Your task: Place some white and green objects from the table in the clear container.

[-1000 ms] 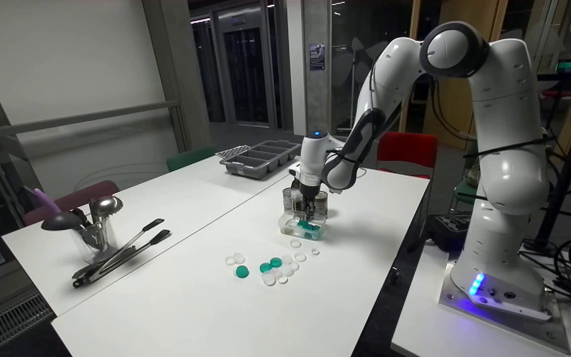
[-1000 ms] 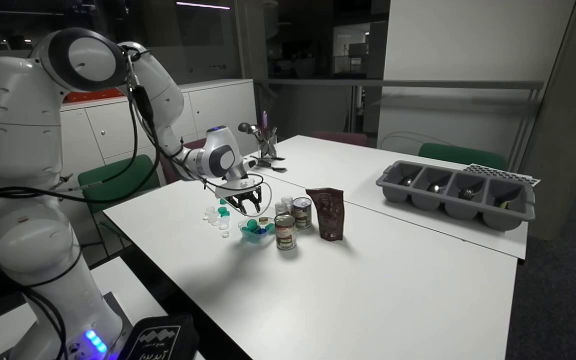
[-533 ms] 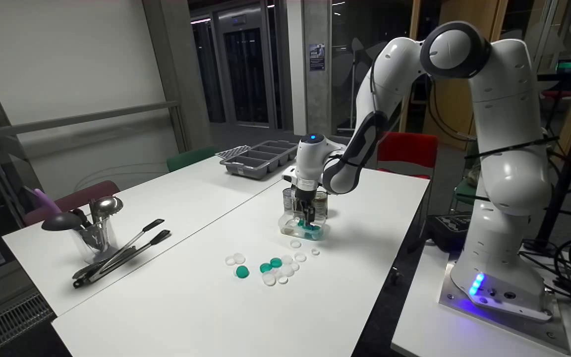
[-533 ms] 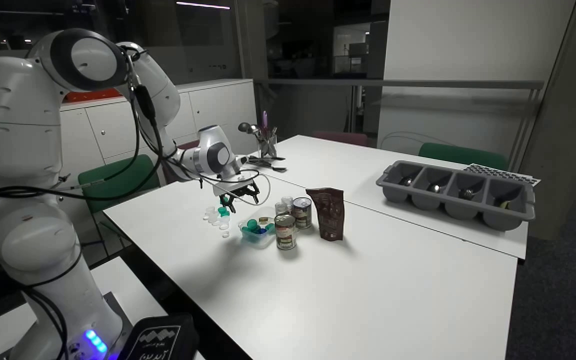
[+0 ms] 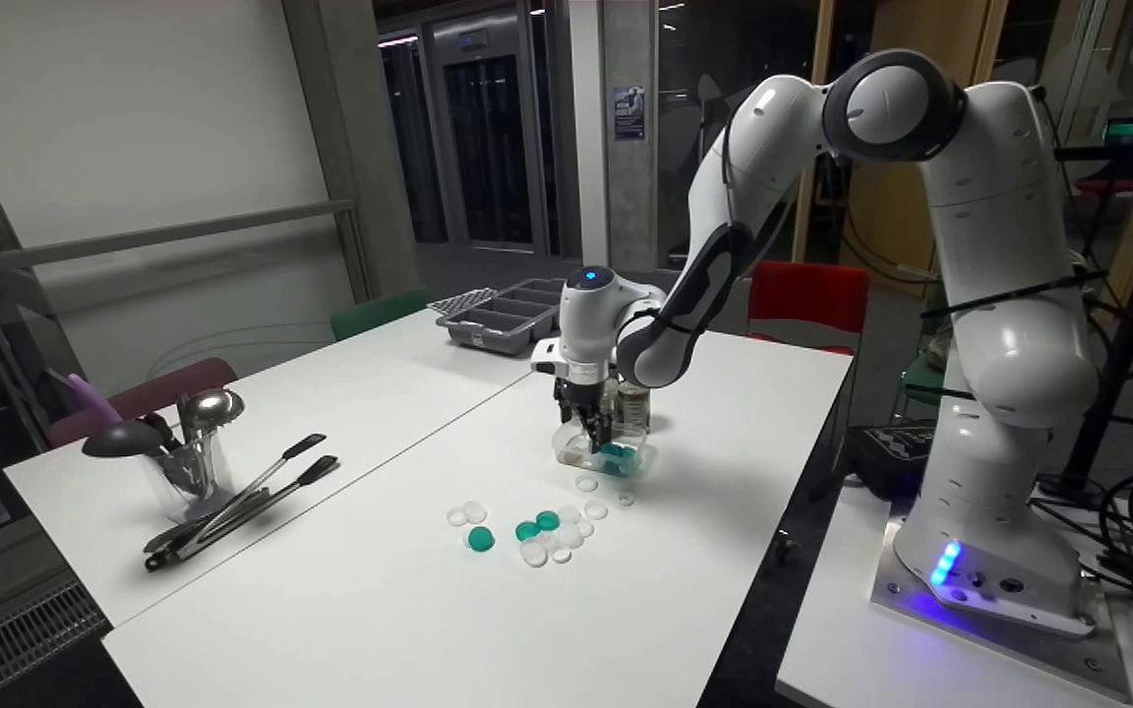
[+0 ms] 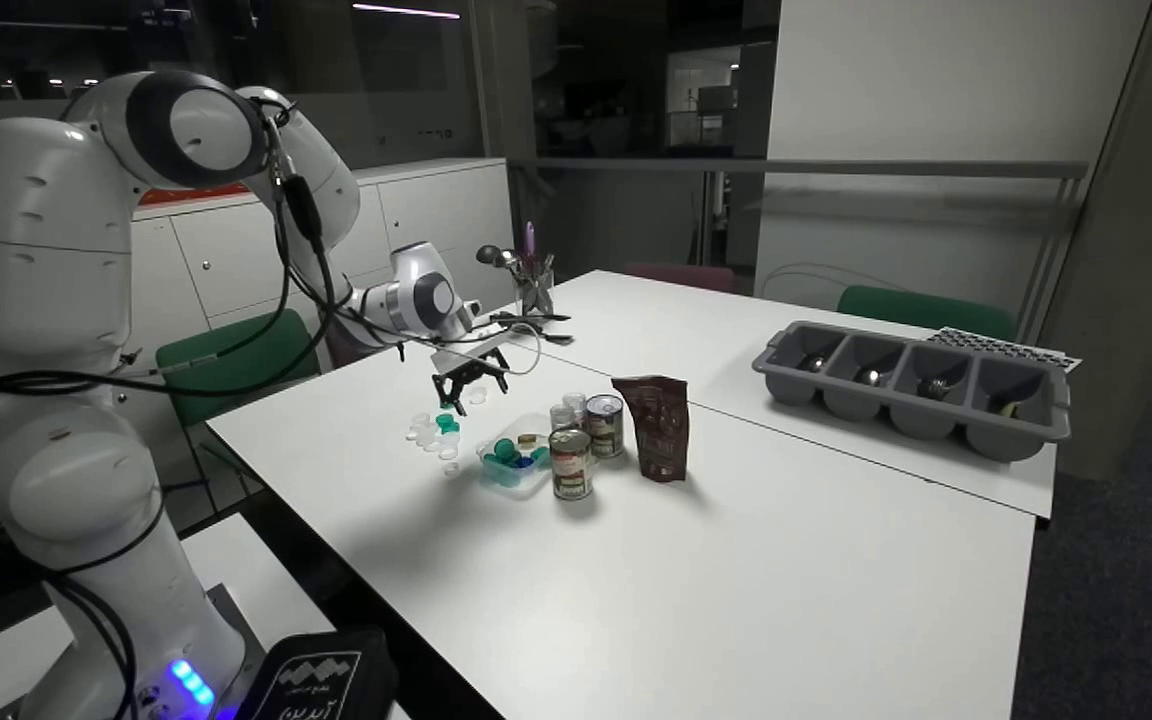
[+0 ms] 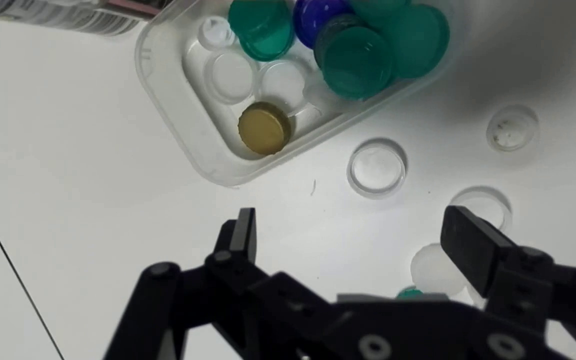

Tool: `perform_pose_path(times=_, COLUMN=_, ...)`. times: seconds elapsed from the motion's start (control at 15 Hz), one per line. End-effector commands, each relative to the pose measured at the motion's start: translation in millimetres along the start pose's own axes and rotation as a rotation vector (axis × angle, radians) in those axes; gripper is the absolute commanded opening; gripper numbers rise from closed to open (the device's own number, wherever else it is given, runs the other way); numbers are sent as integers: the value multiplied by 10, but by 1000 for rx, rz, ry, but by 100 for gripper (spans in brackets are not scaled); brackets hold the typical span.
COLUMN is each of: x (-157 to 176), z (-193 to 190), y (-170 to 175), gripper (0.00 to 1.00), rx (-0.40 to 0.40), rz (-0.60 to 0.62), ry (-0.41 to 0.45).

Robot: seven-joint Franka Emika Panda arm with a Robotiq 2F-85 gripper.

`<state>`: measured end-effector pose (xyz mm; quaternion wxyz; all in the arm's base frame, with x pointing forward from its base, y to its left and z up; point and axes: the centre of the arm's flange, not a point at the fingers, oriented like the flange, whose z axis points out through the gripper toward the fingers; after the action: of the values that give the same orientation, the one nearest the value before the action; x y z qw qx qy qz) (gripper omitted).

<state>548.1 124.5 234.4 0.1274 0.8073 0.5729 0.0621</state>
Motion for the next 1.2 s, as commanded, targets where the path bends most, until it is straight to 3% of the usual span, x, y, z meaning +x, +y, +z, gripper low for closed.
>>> perform_pose_path(times=0.0, x=54, z=85, y=145, gripper=100, rx=-3, rz=-197, ry=-34)
perform_pose_path(times=0.47, x=52, z=274, y=202, gripper=100, rx=-43, rz=-558, ry=-5)
perform_pose_path(times=0.67, x=85, z=278, y=260, gripper=100, rx=-78, rz=-655, ry=118)
perform_pose_path(times=0.87, x=107, z=277, y=290, gripper=100, rx=-62, rz=-627, ry=256)
perform_pose_path(times=0.93, x=169, z=319, y=167, gripper=100, rx=-74, rz=-620, ry=166)
perform_pose_path(times=1.13, x=170, z=350, y=170, gripper=100, rx=-59, rz=-614, ry=218)
